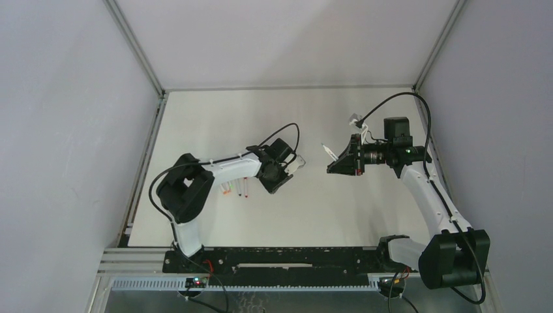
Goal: Insert the pens into the pen caps
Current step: Insert the pen cap onto the pen.
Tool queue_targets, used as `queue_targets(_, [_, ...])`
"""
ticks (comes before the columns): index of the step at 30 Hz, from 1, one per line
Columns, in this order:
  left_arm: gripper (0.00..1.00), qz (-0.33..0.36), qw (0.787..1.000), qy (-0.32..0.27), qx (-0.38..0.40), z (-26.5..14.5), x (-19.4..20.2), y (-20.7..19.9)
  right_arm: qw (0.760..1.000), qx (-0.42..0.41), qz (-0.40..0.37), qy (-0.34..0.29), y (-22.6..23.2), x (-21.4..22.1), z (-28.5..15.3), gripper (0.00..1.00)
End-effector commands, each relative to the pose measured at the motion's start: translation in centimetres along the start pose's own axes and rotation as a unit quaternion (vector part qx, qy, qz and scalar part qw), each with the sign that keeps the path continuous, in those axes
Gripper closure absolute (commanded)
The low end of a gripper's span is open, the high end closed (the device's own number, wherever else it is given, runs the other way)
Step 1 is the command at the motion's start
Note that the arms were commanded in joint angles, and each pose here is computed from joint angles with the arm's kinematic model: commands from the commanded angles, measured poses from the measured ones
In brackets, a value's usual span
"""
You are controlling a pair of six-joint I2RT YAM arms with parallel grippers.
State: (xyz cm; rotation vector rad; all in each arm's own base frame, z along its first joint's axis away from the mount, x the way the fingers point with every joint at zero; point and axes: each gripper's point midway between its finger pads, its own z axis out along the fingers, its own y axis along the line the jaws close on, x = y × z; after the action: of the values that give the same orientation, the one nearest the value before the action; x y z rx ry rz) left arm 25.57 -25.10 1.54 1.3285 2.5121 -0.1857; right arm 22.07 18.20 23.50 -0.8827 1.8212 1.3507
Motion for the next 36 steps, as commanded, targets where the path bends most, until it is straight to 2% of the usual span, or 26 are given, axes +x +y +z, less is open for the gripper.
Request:
queue_targets(1, [0.66, 0.013, 1.0, -0.007, 0.019, -0.2, -1.5, -0.2, 1.0, -0.006, -0.024, -0.01, 0.4, -1.2, -0.3, 1.0])
queue_targets(6, [0.66, 0.009, 1.0, 0.008, 0.021, 0.2, -1.0, 0.0, 1.0, -0.007, -0.026, -0.011, 0.5, -1.3, -0.4, 1.0])
queue_targets(12, [0.73, 0.001, 0.999, 0.031, 0.016, 0.5, -0.1, 0.3, 1.0, -0.007, -0.027, -0.012, 0.6, -1.3, -0.4, 1.0])
queue_targets(22, [0.74, -0.026, 0.998, 0.048, 0.005, 0.2, 1.0, 0.4, 0.999, -0.009, -0.028, -0.014, 0.8, -1.4, -0.5, 1.0])
queue_targets(26, [0.92, -0.05, 0.998, 0.047, -0.003, 0.4, 0.9, 0.5, 0.999, -0.009, -0.03, -0.014, 0.8, -1.5, -0.5, 1.0])
queue_targets(28, [0.99, -0.069, 0.997, 0.024, -0.014, 0.0, 0.2, 0.7, 0.999, -0.007, -0.033, -0.014, 0.8, -1.5, -0.5, 1.0])
queue_targets(30, [1.0, -0.093, 0.995, -0.015, -0.022, -0.9, -0.9, 0.8, 0.999, -0.005, -0.037, -0.014, 0.8, -1.5, -0.6, 1.0])
queue_targets(33, [1.0, -0.13, 0.987, -0.094, -0.027, -3.3, -3.6, 0.8, 0.999, -0.004, -0.044, -0.013, 0.9, -1.4, -0.6, 1.0])
queue_targets(36, [1.0, -0.166, 0.968, -0.19, -0.011, -6.9, -6.4, 0.4, 0.998, -0.004, -0.054, -0.014, 1.1, -1.5, -0.7, 1.0])
